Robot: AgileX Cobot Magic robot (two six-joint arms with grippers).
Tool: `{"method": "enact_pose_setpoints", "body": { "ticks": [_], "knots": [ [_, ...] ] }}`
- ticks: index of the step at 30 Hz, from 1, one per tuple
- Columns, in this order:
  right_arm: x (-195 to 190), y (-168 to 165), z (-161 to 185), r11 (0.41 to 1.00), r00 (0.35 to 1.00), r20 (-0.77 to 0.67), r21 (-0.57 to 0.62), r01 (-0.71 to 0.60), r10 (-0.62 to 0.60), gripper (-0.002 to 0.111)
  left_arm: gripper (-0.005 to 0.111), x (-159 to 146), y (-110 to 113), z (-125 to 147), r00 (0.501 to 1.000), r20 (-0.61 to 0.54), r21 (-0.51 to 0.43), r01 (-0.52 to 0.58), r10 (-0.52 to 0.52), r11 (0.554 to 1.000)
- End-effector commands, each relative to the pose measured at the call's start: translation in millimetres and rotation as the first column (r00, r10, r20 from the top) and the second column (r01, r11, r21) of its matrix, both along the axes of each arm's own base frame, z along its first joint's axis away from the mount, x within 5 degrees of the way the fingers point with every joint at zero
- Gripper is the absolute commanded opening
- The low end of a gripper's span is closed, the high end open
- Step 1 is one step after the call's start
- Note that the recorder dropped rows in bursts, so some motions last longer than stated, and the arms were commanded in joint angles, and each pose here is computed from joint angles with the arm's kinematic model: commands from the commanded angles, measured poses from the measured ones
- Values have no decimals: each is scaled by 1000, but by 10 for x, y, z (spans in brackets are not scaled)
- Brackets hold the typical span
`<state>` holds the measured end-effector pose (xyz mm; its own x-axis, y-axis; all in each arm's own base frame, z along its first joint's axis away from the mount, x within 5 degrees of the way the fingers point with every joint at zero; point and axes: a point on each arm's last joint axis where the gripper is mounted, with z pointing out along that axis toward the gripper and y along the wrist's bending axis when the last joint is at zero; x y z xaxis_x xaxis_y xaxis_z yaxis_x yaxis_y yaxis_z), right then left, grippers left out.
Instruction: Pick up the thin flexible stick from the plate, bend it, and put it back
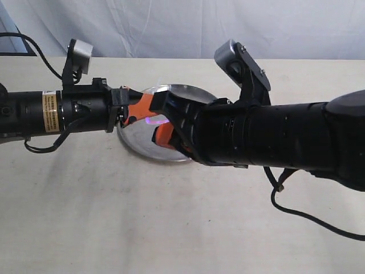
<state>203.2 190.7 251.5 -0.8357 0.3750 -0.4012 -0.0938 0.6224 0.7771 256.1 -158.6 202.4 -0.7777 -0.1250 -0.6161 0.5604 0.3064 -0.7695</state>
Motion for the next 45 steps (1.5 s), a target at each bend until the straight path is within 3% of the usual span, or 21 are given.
{"method": "enact_pose_setpoints", "body": {
  "ticks": [1,16,22,38,45],
  "knots": [
    [59,-73,-1,995,996,7,-24,93,-93,0,0,-89,-57,26,996,33,-12,87,-87,996],
    [90,-170,-90,977,978,-14,-65,205,-206,0,0,-153,-124,63,989,51,-50,140,-137,989],
    [102,-189,-93,971,973,-11,-73,229,-230,0,0,-235,-282,40,983,79,-14,165,-164,986],
    [93,-261,-180,953,958,-20,-109,282,-285,0,0,-227,-320,80,977,98,-9,190,-188,982],
    [92,-260,-180,953,958,-20,-109,281,-285,0,0,-243,-417,90,967,122,47,220,-224,974]
  ]
}}
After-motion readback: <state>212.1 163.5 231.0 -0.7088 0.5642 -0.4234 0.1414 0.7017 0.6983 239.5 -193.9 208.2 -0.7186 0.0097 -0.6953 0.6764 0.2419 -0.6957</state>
